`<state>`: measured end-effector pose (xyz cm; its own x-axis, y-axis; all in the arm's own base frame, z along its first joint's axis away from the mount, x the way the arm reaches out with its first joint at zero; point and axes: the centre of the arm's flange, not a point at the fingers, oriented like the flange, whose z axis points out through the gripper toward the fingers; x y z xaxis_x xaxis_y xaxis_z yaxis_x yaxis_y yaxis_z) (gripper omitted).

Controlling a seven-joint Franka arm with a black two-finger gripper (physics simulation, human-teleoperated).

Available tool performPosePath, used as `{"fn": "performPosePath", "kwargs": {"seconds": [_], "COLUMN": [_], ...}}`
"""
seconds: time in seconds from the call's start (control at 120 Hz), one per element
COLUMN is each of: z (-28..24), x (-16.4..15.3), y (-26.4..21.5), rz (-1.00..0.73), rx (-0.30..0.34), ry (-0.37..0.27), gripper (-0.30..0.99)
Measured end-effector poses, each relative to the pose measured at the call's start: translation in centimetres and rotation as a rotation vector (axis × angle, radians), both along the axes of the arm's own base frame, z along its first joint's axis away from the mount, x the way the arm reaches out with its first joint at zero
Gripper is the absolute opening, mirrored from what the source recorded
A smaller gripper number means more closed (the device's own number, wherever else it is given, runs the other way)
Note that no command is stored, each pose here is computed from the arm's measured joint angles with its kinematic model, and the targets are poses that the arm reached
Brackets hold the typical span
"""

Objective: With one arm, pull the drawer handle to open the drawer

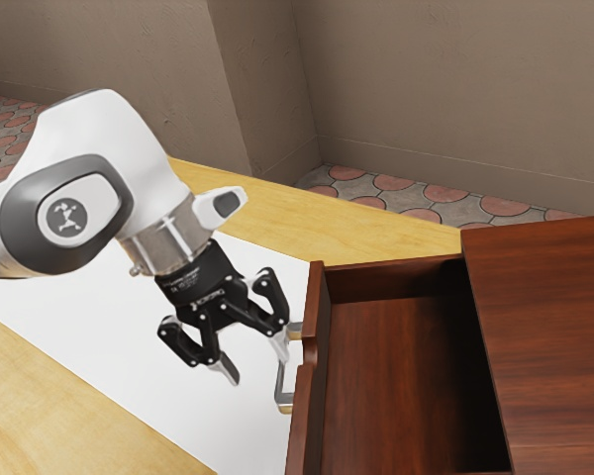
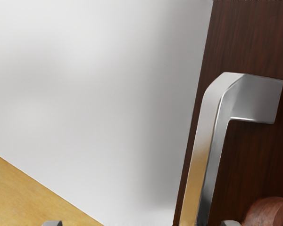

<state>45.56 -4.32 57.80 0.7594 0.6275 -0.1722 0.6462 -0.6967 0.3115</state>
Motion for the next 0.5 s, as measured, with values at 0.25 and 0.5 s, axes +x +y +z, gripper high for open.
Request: {"fn": "performPosePath", "kwargs": {"seconds": [0.25, 0.5], "z": [7.6, 11.4], "x": [0.1, 5.6], "y": [1.4, 10.5], "rz": [-0.007, 0.008], "rx": [0.085, 0.230], "ry": [-0.118, -0.118], "gripper": [0.52, 0.62]}}
